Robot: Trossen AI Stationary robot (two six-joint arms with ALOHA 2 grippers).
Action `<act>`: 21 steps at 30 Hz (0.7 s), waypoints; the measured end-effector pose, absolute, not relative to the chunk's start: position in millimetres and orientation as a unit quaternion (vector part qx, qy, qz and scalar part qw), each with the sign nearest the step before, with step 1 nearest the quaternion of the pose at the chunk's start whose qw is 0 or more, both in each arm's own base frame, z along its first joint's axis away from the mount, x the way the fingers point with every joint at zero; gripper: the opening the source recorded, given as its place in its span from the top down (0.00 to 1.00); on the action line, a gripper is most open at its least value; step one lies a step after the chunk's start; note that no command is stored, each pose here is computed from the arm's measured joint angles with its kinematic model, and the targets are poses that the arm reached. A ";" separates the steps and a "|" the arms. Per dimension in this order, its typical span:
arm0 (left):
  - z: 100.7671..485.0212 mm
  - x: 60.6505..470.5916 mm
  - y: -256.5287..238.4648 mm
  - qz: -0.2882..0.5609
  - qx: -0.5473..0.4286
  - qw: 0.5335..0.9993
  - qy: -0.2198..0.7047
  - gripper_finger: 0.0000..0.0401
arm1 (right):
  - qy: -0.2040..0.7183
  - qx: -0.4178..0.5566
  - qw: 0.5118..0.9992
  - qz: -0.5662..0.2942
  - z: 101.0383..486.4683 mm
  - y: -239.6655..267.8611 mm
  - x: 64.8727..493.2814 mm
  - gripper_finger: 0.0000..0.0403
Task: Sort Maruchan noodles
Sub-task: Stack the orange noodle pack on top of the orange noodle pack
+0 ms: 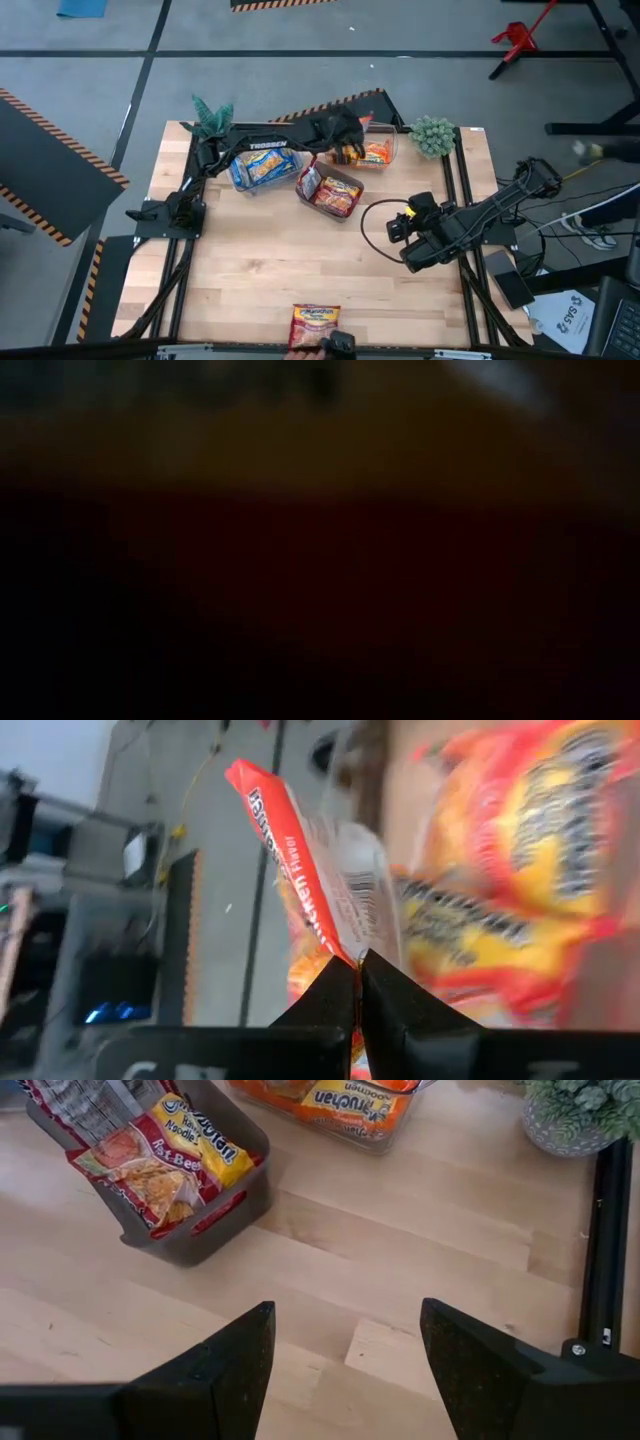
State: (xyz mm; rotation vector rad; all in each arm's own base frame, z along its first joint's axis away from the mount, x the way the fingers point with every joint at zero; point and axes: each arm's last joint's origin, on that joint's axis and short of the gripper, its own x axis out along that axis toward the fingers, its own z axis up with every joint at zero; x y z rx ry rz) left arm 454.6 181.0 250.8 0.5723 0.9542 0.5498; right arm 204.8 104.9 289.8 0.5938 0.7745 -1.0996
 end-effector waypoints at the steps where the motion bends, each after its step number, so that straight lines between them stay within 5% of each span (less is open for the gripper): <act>1: 250.3 456.3 177.9 0.246 0.267 0.820 0.443 0.99 | 0.354 0.270 0.742 -0.502 289.8 104.8 204.5 0.41; 10: 248.1 466.8 165.4 0.147 0.199 0.889 0.386 0.84 | 0.354 0.270 0.742 -0.502 289.9 104.8 204.5 0.41; 21: 255.4 465.3 160.4 0.107 0.118 0.920 0.357 0.66 | 0.353 0.267 0.744 -0.500 289.9 104.8 204.8 0.41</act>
